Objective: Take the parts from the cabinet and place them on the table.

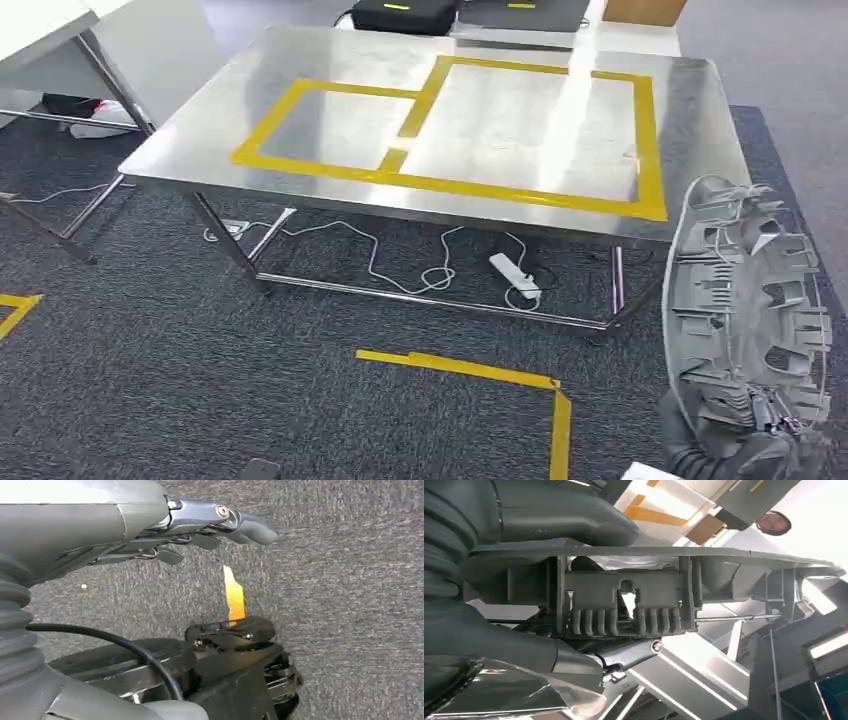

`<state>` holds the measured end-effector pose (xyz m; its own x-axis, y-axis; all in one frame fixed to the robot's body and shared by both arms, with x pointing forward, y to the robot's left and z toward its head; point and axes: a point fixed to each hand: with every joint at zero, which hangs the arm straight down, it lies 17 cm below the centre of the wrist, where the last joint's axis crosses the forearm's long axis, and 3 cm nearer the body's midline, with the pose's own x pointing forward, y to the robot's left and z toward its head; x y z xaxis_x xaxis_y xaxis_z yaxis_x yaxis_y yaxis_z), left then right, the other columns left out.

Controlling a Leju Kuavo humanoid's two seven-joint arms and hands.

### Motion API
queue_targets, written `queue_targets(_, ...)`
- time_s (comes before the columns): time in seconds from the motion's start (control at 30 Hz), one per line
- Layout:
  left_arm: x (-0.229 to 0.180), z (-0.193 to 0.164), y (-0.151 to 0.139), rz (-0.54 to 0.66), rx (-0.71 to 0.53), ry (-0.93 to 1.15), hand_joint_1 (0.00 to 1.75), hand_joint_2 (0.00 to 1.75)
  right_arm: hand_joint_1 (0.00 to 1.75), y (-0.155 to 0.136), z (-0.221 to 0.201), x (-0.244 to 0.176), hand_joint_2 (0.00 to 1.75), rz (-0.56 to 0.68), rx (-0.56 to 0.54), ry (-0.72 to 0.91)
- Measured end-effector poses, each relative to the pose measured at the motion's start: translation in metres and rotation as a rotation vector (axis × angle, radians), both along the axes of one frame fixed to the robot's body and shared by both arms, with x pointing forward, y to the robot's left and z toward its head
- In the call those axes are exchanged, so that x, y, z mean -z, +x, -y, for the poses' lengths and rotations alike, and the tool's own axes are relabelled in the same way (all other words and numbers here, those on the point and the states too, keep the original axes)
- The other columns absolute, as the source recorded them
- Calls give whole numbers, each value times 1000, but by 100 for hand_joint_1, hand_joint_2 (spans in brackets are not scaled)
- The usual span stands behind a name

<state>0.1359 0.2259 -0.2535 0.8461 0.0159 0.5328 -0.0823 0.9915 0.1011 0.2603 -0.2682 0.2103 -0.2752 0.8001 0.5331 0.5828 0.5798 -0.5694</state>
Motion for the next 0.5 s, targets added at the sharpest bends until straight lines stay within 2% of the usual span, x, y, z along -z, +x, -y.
queue_targets(0.5, 0, -2, 0, -1, -8, 0, 0, 175, 175, 4, -7, 6, 175, -32, -13, -17)
